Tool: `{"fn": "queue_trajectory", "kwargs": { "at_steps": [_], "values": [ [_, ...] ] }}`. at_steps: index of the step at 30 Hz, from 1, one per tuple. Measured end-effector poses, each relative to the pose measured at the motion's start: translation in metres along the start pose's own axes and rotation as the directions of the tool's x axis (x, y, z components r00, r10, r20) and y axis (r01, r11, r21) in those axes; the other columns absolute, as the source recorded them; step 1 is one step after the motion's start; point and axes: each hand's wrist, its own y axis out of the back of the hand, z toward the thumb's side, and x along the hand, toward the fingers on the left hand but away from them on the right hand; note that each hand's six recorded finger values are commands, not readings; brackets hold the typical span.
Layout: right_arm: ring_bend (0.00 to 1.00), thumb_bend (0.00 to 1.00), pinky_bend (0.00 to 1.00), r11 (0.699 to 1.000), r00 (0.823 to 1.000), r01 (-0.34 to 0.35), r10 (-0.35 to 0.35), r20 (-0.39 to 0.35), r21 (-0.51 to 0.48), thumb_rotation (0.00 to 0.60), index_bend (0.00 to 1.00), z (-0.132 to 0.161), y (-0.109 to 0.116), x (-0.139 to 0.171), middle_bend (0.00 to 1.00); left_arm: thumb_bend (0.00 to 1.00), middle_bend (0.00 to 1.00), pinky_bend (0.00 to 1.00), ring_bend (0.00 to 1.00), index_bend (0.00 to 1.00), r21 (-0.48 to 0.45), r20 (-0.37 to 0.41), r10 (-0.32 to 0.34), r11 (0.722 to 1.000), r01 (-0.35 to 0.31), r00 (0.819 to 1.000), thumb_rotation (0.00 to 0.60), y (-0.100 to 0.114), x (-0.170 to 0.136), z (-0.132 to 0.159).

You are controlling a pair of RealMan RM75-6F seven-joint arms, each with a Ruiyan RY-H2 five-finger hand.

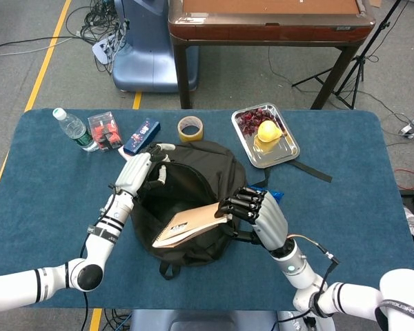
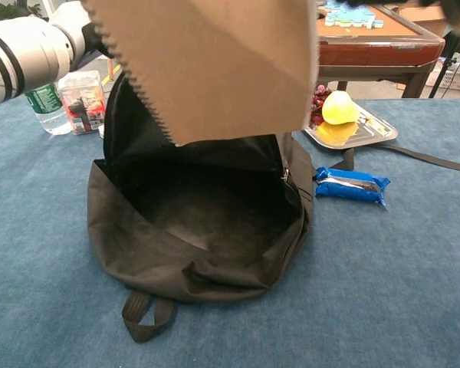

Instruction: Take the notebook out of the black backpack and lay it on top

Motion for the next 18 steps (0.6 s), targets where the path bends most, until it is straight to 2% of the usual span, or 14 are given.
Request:
{"fn": "queue_trajectory", "kwargs": {
  "at_steps": [5,13,18],
  "values": [
    [0.70,0.58,0.61,0.999,0.999,0.031,-0.031,0.014,0.023,0.600,0.98,0.005,0.041,-0.002,0.73,0.64,0.20,0.10,0.09,0.57,0.032,0.007,-0.006,0.999,0.006,1.000,0.600,-0.002,-0.005,-0.001],
    [0.70,0.58,0.61,0.990,0.995,0.041,-0.053,0.086,0.137,0.600,0.98,-0.002,0.102,0.009,0.73,0.63,0.19,0.10,0.08,0.56,0.081,0.012,-0.011,0.997,0.010,1.000,0.600,-0.002,-0.013,-0.005],
    [0.70,0.58,0.61,0.980,0.988,-0.002,-0.030,0.153,0.201,0.600,0.98,-0.019,0.116,0.017,0.73,0.61,0.17,0.09,0.07,0.53,0.133,0.004,-0.023,0.991,0.022,1.000,0.600,-0.002,-0.020,-0.009]
  ]
}}
